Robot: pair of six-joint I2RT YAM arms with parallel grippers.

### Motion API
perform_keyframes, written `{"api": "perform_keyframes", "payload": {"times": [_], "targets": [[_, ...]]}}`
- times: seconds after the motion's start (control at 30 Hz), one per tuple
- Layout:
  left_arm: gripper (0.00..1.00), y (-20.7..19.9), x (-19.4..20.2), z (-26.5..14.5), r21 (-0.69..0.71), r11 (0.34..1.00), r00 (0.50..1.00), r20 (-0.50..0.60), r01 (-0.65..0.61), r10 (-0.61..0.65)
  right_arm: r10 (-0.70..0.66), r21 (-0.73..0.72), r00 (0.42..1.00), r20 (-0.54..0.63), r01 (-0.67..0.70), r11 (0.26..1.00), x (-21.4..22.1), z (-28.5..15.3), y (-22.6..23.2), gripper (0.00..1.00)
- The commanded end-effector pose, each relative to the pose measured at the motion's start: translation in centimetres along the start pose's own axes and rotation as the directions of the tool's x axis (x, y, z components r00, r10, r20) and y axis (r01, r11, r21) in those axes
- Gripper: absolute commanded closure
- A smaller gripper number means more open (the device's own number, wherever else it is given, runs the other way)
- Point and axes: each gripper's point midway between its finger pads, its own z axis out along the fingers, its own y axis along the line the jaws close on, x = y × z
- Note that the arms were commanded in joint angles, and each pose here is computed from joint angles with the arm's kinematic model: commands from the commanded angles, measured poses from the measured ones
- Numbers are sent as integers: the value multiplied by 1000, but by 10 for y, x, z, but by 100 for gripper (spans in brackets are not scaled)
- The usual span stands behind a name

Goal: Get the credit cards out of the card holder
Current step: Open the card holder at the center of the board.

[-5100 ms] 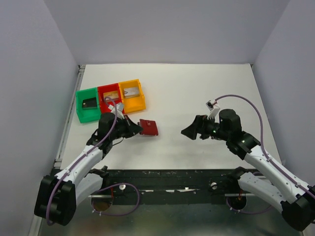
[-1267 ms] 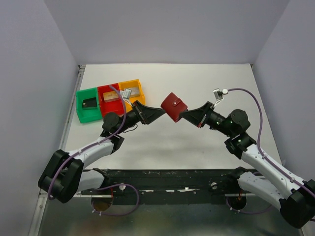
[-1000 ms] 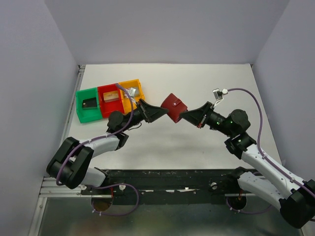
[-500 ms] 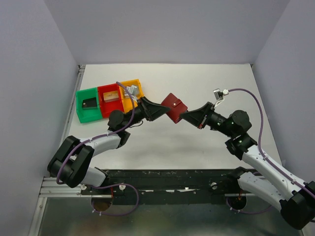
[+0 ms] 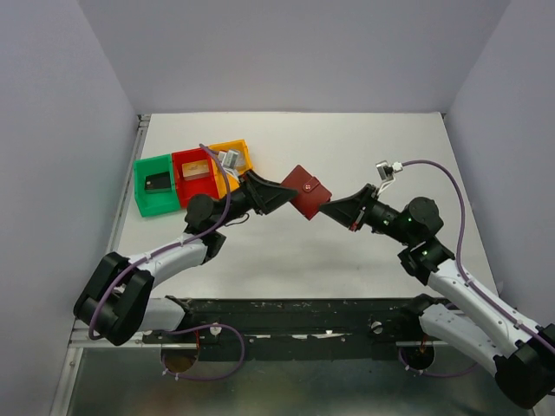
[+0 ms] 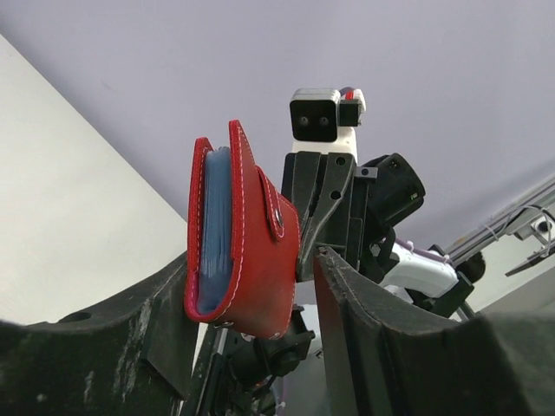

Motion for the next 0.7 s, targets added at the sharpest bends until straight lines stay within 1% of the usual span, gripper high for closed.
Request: {"api": "perform_keyframes", "payload": {"times": [0.0,0.27,0.37,0.43,0.5,0.57,0.6,0.67], "targets": [[42,-10,-3,4,19,998,999,-13,-52,52,-22,18,1000,-3,22,1000,4,-4,-6,99],[58,-8,-2,5,4,999,998,-26,-53,53,-38,18,999,-16,39,999,6,-5,-6,99],[66,-9,-3,6,6,998,997,-34,-66,66,-43,19,999,-25,44,999,7,-6,-6,99],[73,-11,-3,6,6,997,997,-39,-71,71,-46,24,998,-31,47,999,9,-6,-8,99],[76,-10,-3,6,0,997,996,-42,-75,75,-49,34,998,-34,50,998,10,-7,-10,99],[83,-10,-2,6,-10,996,995,-53,-87,87,-50,49,998,-38,52,997,10,-8,-11,98],[85,-8,-1,5,-22,995,994,-64,-95,93,-51,69,998,-44,54,996,10,-10,-13,87],[92,-7,-1,5,-49,991,989,-86,-127,122,-79,132,994,-70,88,987,10,-13,-21,60]]}}
